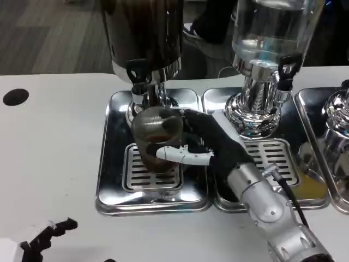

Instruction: Grasp the cup under the faucet to collect the drink, then remove the cup.

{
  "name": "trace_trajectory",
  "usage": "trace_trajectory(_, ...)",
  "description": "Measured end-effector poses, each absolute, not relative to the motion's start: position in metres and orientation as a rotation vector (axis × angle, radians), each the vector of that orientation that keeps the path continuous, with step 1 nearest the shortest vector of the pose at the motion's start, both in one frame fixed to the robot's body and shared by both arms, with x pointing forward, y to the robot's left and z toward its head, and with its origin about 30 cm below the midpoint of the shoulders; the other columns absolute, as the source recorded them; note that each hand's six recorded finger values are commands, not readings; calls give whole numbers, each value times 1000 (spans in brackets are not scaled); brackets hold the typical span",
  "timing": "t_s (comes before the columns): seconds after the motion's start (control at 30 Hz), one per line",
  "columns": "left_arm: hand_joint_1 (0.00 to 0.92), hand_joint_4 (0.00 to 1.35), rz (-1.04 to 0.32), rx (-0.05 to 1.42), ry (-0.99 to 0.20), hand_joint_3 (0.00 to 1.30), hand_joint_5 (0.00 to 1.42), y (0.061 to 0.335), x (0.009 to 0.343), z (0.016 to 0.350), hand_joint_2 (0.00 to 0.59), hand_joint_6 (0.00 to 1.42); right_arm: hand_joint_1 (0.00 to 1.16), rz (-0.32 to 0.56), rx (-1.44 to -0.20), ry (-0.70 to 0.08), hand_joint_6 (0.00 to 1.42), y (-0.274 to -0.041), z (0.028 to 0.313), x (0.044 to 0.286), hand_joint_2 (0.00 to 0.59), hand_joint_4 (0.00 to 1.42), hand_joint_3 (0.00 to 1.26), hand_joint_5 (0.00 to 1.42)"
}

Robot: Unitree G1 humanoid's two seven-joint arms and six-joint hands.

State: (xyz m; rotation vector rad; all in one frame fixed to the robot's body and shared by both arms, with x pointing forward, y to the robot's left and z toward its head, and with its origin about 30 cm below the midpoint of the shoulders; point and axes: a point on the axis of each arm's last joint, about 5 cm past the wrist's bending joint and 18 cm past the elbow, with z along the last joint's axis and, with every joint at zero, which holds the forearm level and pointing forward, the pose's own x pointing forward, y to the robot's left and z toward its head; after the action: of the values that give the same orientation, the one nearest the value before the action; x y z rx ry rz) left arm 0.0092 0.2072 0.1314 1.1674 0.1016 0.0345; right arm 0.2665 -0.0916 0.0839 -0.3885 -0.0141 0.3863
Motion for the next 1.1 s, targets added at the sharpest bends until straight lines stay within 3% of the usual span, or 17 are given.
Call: trace_trajectory(1.1,0,372,-13,1139,90,404,442,198,26,125,97,559,700,394,-349,-77,139,-133,93,239,92,352,348,331)
